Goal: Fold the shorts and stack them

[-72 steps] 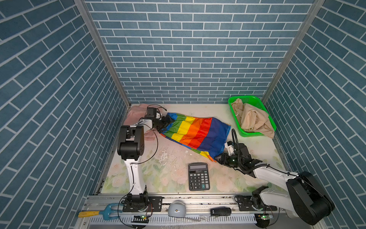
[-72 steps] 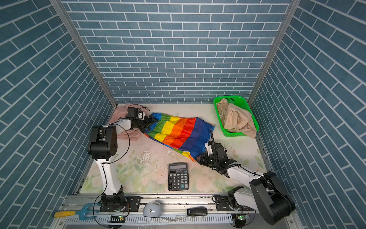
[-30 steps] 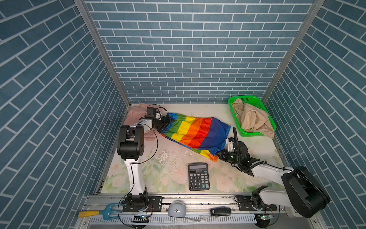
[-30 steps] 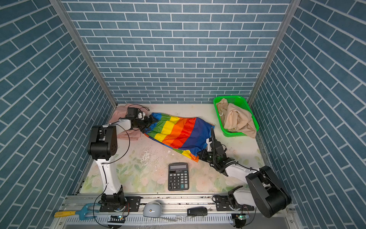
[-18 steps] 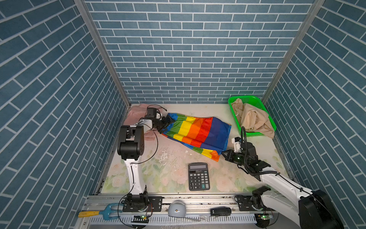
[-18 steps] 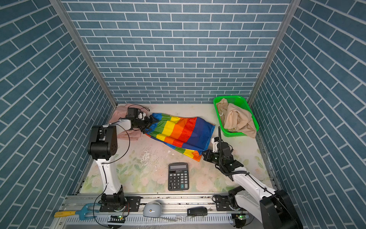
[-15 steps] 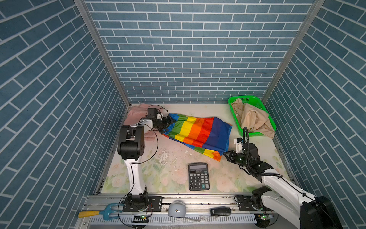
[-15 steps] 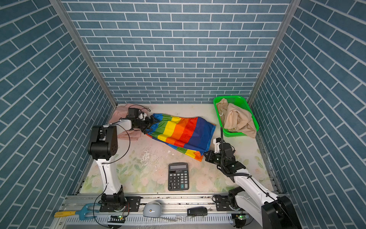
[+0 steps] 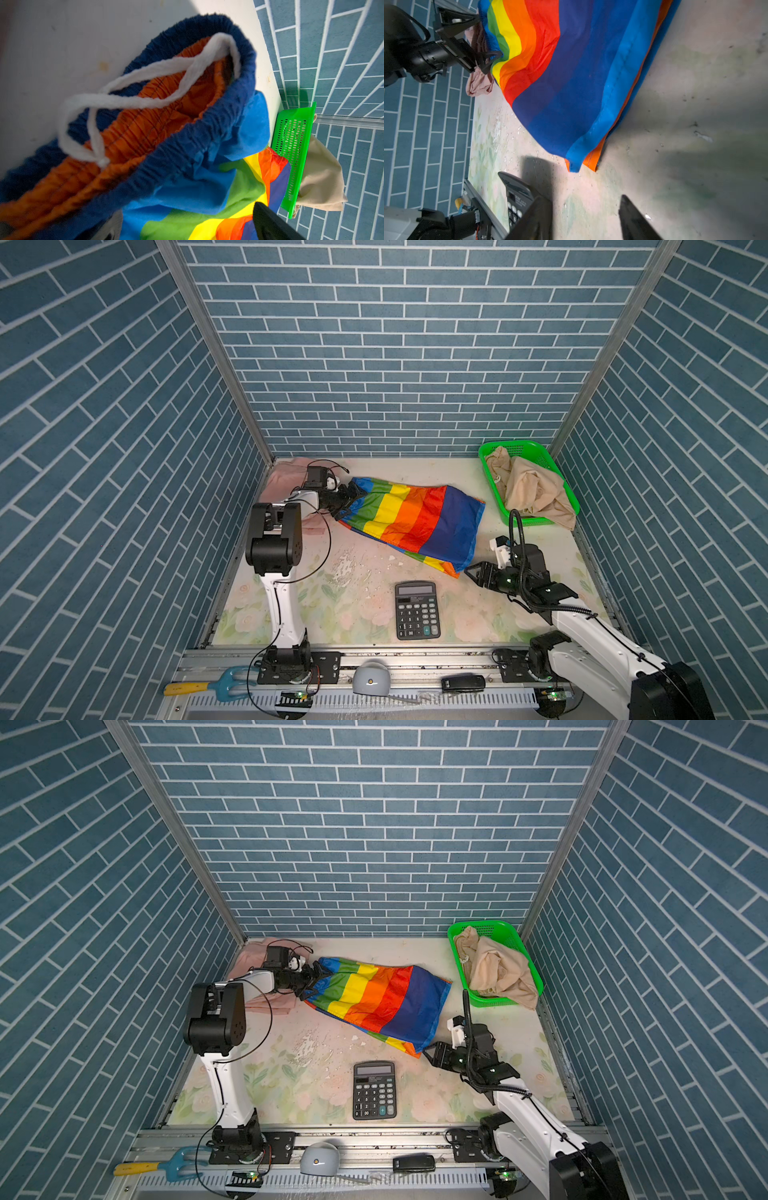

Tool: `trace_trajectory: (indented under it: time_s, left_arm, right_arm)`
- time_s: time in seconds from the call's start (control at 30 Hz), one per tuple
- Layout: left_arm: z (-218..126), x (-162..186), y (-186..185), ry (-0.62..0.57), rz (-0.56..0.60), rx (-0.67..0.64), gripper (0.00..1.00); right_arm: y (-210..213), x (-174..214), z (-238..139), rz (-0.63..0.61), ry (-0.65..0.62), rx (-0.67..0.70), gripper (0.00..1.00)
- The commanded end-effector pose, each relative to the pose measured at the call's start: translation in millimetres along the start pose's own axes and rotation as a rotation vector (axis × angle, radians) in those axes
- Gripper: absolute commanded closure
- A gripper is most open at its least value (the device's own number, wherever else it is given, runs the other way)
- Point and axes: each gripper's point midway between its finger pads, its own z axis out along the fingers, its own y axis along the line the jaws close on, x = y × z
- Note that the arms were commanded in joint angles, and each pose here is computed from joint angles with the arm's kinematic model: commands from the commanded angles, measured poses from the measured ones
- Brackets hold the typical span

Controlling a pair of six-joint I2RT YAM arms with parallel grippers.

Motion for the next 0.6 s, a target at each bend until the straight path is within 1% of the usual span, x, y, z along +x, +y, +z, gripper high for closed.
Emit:
trace_trajectory:
  time_s: [0.0,0.03,0.1,0.13,0.2,0.27,0.33,0.4,0.5,0.57]
  left_arm:
    - [5,10,65,0.009,-0.087,-0.181,0.01]
    - [4,9,64,0.008,-0.081,-0.181,0.0]
    - [4,9,62,0.009,-0.077,-0.18,0.0]
    - [4,9,62,0.009,-0.078,-0.178,0.01]
    - [5,9,62,0.008,-0.086,-0.172,0.01]
    - [4,9,61,0.006,-0.087,-0.17,0.0]
    - [4,11,63,0.008,-0.086,-0.173,0.0]
    - [5,12,64,0.01,-0.089,-0.175,0.0]
    - [5,12,65,0.011,-0.091,-0.172,0.0]
    - [5,12,65,0.013,-0.09,-0.172,0.0]
  right_arm:
    - [34,-22,-14,-0.07,-0.054,-0.094,0.33]
    - [39,-32,-18,-0.07,-0.081,-0.091,0.27]
    - [50,-49,-17,-0.039,-0.115,-0.117,0.22]
    - [59,-57,-13,0.002,-0.125,-0.167,0.2]
    - [68,-66,2,0.084,-0.129,-0.225,0.16]
    - [85,-65,22,0.092,-0.104,-0.28,0.13]
    - [98,-57,45,0.07,-0.053,-0.273,0.12]
    - [107,-52,64,0.073,-0.026,-0.292,0.11]
    - [102,-41,92,0.127,0.035,-0.316,0.11]
    - [90,-29,103,0.16,0.071,-0.308,0.1]
